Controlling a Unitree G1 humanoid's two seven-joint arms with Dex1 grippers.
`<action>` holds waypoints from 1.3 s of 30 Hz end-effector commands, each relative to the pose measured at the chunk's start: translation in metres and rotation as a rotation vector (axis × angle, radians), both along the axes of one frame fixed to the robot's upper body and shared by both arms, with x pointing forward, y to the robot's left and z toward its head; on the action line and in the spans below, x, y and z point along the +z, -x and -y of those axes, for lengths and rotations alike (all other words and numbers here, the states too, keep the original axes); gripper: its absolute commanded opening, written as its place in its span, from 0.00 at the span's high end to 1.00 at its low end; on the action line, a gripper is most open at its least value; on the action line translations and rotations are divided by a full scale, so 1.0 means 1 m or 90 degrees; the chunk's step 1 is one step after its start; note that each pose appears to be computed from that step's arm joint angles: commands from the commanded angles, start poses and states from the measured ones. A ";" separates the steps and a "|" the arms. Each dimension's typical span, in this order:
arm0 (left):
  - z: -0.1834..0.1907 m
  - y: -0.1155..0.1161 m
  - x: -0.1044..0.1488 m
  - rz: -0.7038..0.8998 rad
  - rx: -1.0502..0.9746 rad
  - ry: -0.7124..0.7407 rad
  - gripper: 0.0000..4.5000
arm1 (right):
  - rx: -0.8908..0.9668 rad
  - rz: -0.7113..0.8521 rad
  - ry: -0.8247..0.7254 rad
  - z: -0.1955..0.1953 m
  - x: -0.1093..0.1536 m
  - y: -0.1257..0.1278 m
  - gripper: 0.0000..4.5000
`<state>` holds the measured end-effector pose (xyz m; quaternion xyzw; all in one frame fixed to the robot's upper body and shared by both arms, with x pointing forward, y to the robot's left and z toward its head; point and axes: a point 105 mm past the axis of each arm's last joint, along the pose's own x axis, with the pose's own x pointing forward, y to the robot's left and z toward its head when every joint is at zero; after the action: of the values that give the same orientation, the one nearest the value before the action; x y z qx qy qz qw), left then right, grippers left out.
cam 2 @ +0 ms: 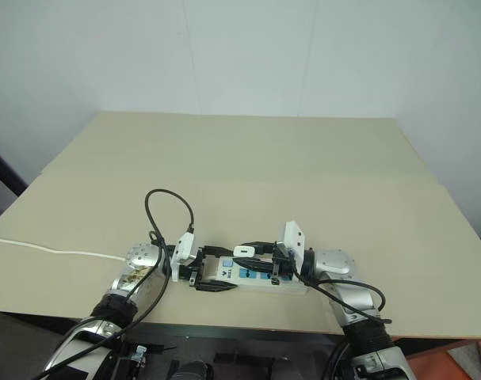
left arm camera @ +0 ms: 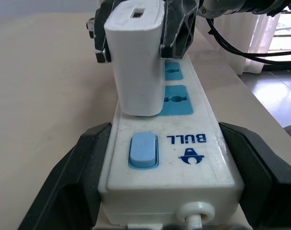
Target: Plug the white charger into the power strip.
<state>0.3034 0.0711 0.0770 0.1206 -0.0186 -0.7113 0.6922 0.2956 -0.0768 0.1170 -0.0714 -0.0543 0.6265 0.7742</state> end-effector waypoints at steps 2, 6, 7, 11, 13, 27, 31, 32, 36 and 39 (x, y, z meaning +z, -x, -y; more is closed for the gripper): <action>-0.004 0.003 -0.010 -0.015 0.001 -0.028 0.27 | -0.028 -0.061 0.059 0.025 -0.024 -0.001 0.75; -0.005 0.003 -0.010 -0.015 0.004 -0.030 0.27 | -0.028 -0.079 0.081 0.033 -0.032 0.000 0.75; -0.005 0.003 -0.010 -0.015 0.005 -0.030 0.27 | -0.026 -0.083 0.086 0.034 -0.034 0.001 0.75; -0.007 0.004 -0.010 -0.016 0.008 -0.031 0.27 | -0.013 -0.097 0.114 0.040 -0.041 0.006 0.75; -0.008 0.003 -0.010 -0.016 0.010 -0.032 0.27 | -0.015 -0.103 0.119 0.042 -0.044 0.006 0.75; -0.008 0.000 -0.010 -0.014 0.025 -0.029 0.27 | 0.024 -0.104 0.129 0.018 -0.046 0.006 0.75; -0.008 0.000 -0.009 -0.014 0.030 -0.028 0.27 | 0.037 -0.099 0.141 0.014 -0.047 0.008 0.75; -0.009 0.000 -0.010 -0.014 0.030 -0.028 0.27 | 0.042 -0.103 0.140 0.014 -0.047 0.008 0.75; -0.009 0.001 -0.010 -0.015 0.032 -0.027 0.27 | 0.054 -0.110 0.152 0.012 -0.046 0.010 0.46; -0.008 0.001 -0.010 -0.016 0.034 -0.024 0.27 | 0.044 -0.096 0.145 0.011 -0.040 0.008 0.24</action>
<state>0.3009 0.0705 0.0723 0.1248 -0.0106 -0.7064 0.6967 0.2930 -0.0832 0.0989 -0.1179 0.0222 0.6600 0.7416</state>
